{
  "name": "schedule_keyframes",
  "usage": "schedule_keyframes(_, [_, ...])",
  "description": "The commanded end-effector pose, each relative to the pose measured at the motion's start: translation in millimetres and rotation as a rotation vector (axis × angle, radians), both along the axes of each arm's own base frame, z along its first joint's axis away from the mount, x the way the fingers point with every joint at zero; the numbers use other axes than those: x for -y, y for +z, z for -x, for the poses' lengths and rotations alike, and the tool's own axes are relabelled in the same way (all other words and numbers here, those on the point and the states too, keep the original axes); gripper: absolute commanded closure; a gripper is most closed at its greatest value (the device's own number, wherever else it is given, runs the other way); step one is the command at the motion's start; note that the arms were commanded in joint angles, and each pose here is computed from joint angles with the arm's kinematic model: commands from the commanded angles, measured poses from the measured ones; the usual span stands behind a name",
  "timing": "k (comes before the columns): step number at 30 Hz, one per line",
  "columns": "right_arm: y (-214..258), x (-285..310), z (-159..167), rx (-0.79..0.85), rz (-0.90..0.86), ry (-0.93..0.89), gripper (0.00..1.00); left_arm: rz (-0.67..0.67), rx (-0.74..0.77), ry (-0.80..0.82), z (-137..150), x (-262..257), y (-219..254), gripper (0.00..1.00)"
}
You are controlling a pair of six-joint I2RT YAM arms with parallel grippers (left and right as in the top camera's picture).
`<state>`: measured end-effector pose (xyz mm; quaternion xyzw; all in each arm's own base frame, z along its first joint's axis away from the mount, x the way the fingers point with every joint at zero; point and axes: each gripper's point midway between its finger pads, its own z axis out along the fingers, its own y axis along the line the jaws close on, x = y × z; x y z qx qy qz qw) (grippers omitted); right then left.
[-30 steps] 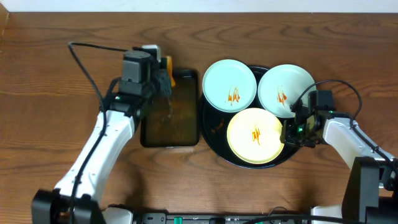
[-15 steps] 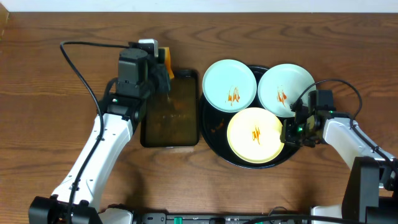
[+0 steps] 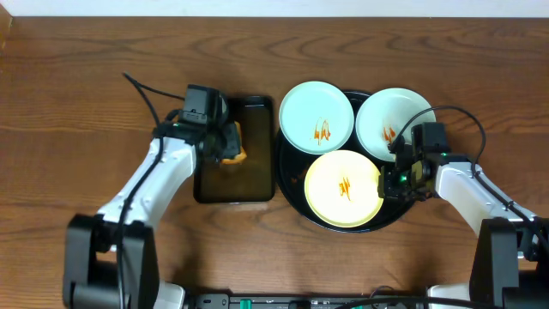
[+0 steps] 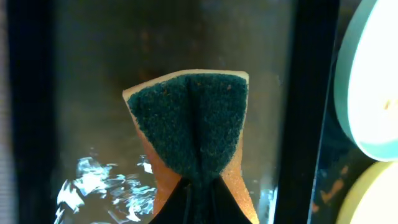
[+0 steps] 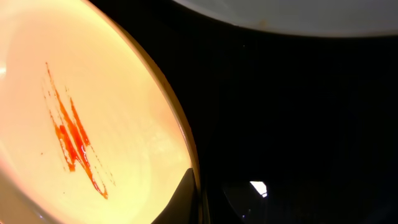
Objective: Clean dirty plates on tray and stack at the side
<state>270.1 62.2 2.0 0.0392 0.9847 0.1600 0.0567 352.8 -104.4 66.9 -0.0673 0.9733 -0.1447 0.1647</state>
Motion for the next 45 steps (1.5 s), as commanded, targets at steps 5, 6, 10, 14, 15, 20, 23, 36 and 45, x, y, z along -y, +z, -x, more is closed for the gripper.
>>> schedule_keyframes(5, [-1.8, -0.3, 0.7, -0.004, 0.007, -0.003, 0.99, 0.182, -0.002, -0.099, 10.4, 46.7, 22.3, 0.93])
schedule_keyframes(6, [-1.8, -0.3, 0.6, -0.003, 0.007, -0.003, 0.99, 0.195, 0.0, -0.123, 12.9, 55.1, 23.6, 0.93])
schedule_keyframes(10, [-1.8, -0.3, 0.6, -0.003, 0.007, -0.003, 0.99, 0.217, 0.058, -0.273, 24.9, 108.4, 31.8, 0.93])
schedule_keyframes(14, [-1.8, -0.3, 0.7, -0.004, 0.007, -0.003, 0.99, 0.226, 0.161, -0.414, 36.0, 164.0, 40.7, 0.93])
schedule_keyframes(15, [-1.8, -0.3, 0.6, -0.003, 0.007, -0.003, 0.99, 0.219, 0.195, -0.454, 42.9, 187.7, 39.2, 0.92])
schedule_keyframes(20, [-1.8, -0.3, 0.7, -0.004, 0.006, -0.002, 0.99, 0.269, 0.198, -0.521, 64.5, 237.7, 25.8, 0.93])
schedule_keyframes(23, [-1.8, -0.3, 0.7, -0.004, 0.007, -0.003, 0.99, 0.288, 0.17, -0.524, 73.4, 255.2, 11.3, 0.92])
schedule_keyframes(36, [-1.8, -0.3, 0.7, -0.004, 0.007, -0.003, 0.99, 0.328, 0.058, -0.55, 100.6, 290.5, -45.6, 0.92])
schedule_keyframes(45, [-1.9, -0.2, 1.4, -0.007, 0.007, -0.003, 0.99, 0.13, -0.009, -0.351, 62.2, 218.7, -76.4, 0.92])
